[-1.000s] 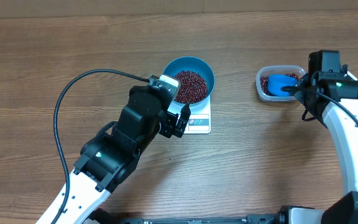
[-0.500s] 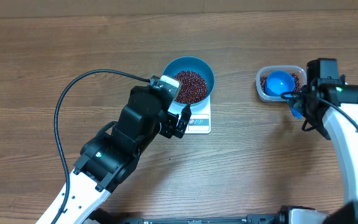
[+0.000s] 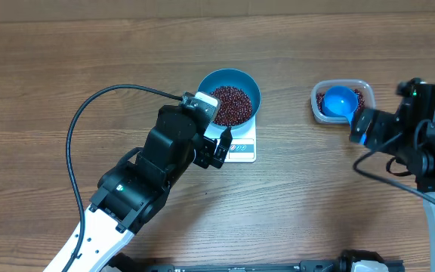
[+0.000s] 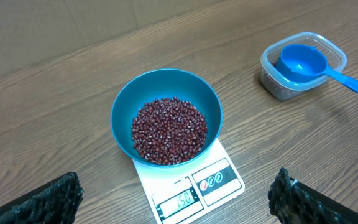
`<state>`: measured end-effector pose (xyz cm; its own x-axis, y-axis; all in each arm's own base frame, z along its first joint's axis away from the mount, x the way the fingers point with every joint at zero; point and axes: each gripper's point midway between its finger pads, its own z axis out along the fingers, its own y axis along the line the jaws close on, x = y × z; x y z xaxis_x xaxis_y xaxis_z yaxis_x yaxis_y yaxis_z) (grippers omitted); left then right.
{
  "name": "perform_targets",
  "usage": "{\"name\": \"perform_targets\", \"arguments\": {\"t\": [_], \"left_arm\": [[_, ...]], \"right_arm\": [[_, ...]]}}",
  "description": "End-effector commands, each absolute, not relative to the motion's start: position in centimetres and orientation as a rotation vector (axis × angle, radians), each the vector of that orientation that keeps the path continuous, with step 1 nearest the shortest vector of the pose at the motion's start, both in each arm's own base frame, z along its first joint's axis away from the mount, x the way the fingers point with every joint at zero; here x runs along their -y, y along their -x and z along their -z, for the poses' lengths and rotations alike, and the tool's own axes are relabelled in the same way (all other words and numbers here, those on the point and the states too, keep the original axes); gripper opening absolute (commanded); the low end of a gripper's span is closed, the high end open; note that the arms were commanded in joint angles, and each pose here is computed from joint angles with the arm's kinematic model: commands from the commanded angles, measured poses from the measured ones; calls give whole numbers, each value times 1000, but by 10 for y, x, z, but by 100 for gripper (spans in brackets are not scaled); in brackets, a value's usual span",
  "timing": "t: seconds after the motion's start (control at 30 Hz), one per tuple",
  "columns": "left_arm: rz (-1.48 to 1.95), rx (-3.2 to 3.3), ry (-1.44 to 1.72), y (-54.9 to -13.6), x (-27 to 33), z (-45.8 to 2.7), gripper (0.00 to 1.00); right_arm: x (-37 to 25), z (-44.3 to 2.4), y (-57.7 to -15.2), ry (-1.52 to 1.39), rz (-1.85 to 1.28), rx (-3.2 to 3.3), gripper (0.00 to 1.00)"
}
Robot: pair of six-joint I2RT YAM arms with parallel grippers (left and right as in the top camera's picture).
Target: Scoop item into bowl and weigh 150g on scale
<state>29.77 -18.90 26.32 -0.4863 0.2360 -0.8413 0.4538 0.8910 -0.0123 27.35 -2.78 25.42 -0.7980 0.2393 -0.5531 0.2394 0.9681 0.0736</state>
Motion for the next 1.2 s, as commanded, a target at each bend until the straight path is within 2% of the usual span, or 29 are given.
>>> {"name": "perform_targets", "arguments": {"t": [0.0, 1.17], "left_arm": [[291, -2094, -511, -297, 189, -263, 99], [291, -2094, -511, -297, 189, -263, 99]], "right_arm": [[20, -262, -279, -100, 6, -2521, 100], [21, -249, -289, -103, 3, -2563, 100]]}}
